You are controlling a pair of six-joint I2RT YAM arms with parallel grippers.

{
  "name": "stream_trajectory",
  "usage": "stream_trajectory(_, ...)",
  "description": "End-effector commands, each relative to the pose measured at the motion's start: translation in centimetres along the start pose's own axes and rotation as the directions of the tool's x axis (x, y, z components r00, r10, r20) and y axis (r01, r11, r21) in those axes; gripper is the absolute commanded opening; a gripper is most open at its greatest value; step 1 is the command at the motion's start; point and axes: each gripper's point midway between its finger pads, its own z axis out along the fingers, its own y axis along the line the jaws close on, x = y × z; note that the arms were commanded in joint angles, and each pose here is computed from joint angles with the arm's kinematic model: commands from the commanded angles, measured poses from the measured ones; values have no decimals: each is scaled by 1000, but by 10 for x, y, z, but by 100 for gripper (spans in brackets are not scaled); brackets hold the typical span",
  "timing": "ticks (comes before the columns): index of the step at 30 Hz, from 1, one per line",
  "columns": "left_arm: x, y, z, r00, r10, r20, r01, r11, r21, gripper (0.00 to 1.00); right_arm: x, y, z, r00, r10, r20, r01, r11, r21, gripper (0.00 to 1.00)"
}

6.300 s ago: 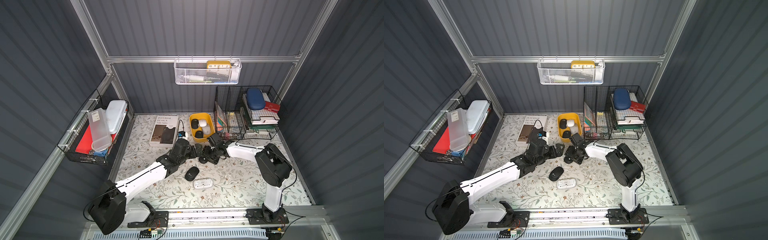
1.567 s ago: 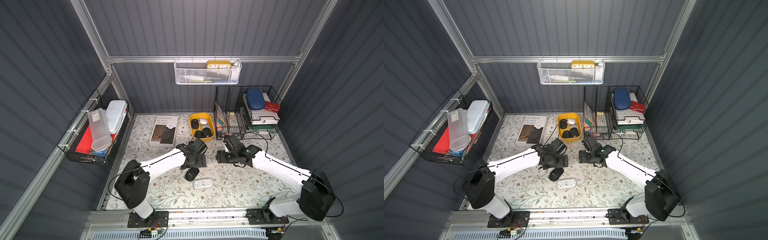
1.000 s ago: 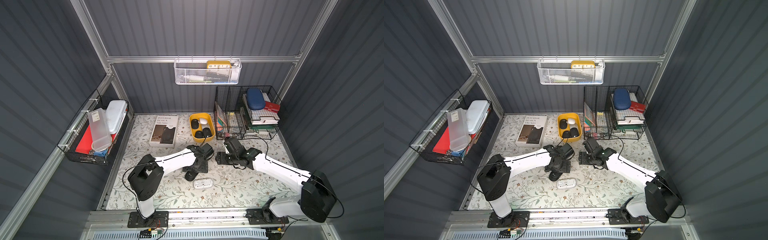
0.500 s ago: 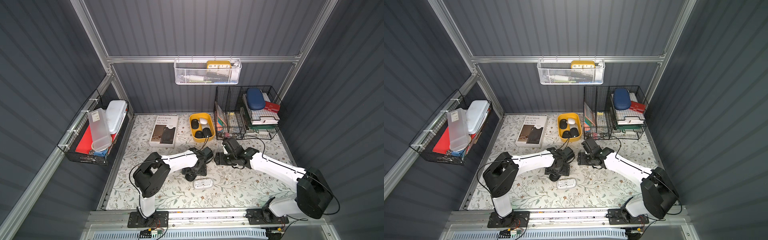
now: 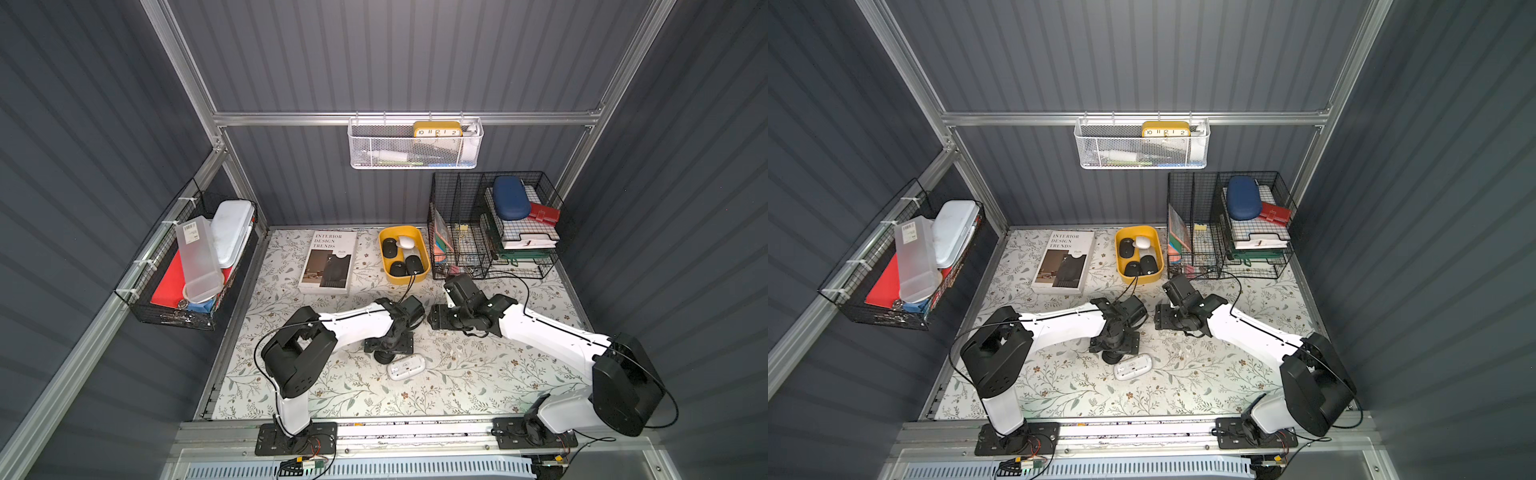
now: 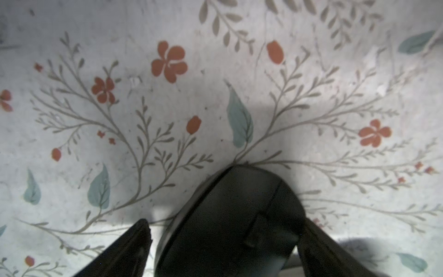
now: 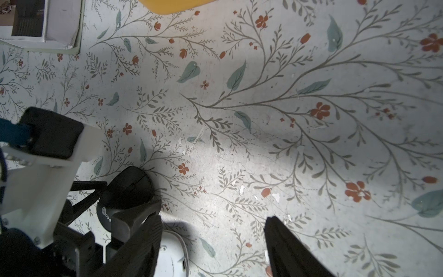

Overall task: Put the mouse in the storage box
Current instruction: Pick up the mouse from the center of the board.

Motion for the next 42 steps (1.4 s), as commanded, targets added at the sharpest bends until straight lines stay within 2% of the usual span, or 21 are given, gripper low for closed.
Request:
stream_trajectory(1,18,11,-1,998,10,-60,-11,1000,-21,94,-5,4,0,1000,13,-2,-13,1000,-8,72)
stream_trajectory(5,19,13,7,998,10,-64,-12,999,-33,87,-5,6,0,1000,14,-8,-14,1000,-14,72)
stream_trajectory(9,11,5,5,999,9,-37,-9,1000,-7,83,-4,4,0,1000,10,-6,-10,1000,-6,72)
stream_trajectory(19,-3,-5,12,1000,18,-4,-18,1000,0,84,-3,5,0,1000,17,-11,-17,1000,-13,72)
stream_trajectory(27,-8,-9,11,1000,26,8,-26,1000,3,64,-3,3,-1,1000,18,-8,-18,1000,-6,72)
stream_trajectory(34,-16,-16,6,999,33,21,-34,999,18,57,-2,1,-4,1000,20,-4,-20,1000,-1,72)
stream_trajectory(38,-38,-20,-6,998,37,51,-39,999,26,56,-9,-12,-15,999,16,41,-19,997,74,72)
stream_trajectory(42,-90,-19,-33,991,-12,132,5,999,54,54,-18,-31,-32,996,23,91,-37,988,148,72)
